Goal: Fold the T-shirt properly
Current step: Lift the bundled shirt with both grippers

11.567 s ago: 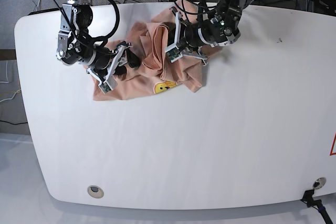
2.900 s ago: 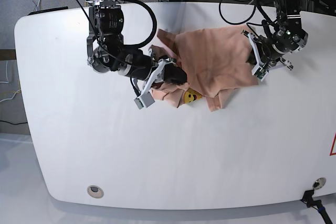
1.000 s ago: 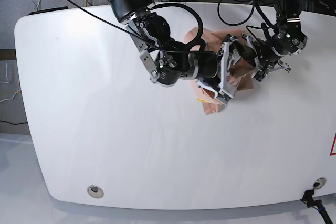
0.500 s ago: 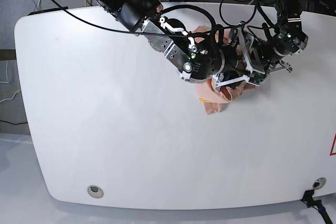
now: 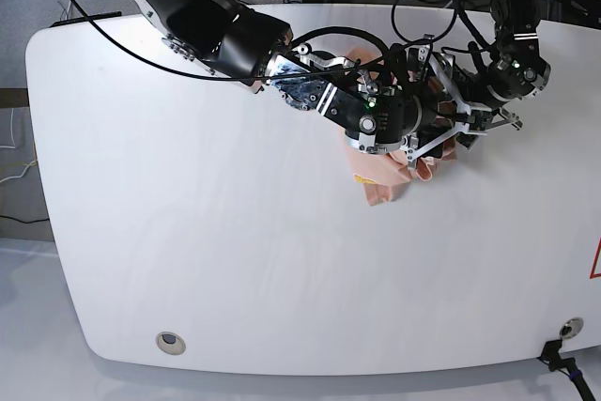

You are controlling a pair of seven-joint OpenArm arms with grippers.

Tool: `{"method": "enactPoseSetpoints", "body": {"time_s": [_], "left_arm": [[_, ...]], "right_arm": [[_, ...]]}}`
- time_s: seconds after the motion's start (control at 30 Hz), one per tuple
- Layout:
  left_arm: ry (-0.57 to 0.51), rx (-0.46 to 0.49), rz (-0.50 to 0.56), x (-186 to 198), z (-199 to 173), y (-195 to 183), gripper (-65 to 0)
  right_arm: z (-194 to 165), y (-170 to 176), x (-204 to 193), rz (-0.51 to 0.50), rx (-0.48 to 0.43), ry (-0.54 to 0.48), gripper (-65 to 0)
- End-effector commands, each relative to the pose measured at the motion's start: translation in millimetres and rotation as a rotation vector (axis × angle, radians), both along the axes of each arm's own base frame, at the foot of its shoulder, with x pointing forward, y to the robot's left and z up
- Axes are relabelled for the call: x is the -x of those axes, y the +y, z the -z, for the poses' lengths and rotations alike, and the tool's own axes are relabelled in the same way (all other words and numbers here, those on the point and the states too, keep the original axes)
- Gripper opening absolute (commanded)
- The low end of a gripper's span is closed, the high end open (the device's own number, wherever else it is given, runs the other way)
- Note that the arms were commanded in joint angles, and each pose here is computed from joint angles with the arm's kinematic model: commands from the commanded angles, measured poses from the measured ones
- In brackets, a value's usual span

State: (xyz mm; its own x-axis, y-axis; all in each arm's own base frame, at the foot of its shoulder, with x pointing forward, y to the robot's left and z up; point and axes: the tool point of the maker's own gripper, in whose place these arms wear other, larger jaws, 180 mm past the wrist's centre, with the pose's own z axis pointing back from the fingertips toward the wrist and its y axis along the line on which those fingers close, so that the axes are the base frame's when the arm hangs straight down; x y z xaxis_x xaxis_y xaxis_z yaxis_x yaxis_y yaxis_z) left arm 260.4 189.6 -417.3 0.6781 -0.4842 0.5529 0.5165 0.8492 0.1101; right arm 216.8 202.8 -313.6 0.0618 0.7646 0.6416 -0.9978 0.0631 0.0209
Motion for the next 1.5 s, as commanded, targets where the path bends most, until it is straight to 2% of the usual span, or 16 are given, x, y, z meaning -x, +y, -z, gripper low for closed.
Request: {"method": "enactPoseSetpoints", "body": {"time_s": [0.0,0.23,0.43,0.77,0.83,1.0,1.13,1.33,1.4,1.47], "left_arm": [[-0.010,-0.014,0.002,-4,-4,3,-60.4],[-0.034,-0.023,0.001,-10,-12,6,-60.4],[-0.125,-0.044,-0.032,-29,-40,19,-60.4],[-0.290,-0.108,-0.017,-55,-97,27,-60.4],[-0.313,-0.110,-0.017,-62,-104,28,-60.4],[-0.391,-0.109,-0.022,-85,-130,28,-60.4],[-0.435,-0.101,-0.022,-98,-145,24,-60.4],[-0.432,0.008,-0.037,-98,-137,-8,-60.4],[-0.396,0.035,-0.039,-88,-123,-17,-60.4],[-0.349,0.053,0.007,-76,-107,-37,-60.4]], "right_arm": [[-16,11,0,-0.028,-0.043,-0.029,-21.5],[-23,9,-12,-0.028,-0.035,-0.069,-21.5],[-26,6,-19,-0.025,-0.026,-0.090,-21.5],[-35,5,-31,-0.016,-0.027,-0.122,-21.6],[-41,2,-41,0.014,-0.043,-0.126,-21.6],[-60,-25,-89,0.182,-0.112,-0.117,-21.6],[-59,-53,-114,0.256,-0.092,-0.133,-21.6],[-31,-81,-114,0.300,-0.063,-0.103,-21.9],[-23,-84,-108,0.307,-0.057,-0.081,-21.9],[-15,-84,-102,0.312,-0.059,-0.055,-21.9]]}}
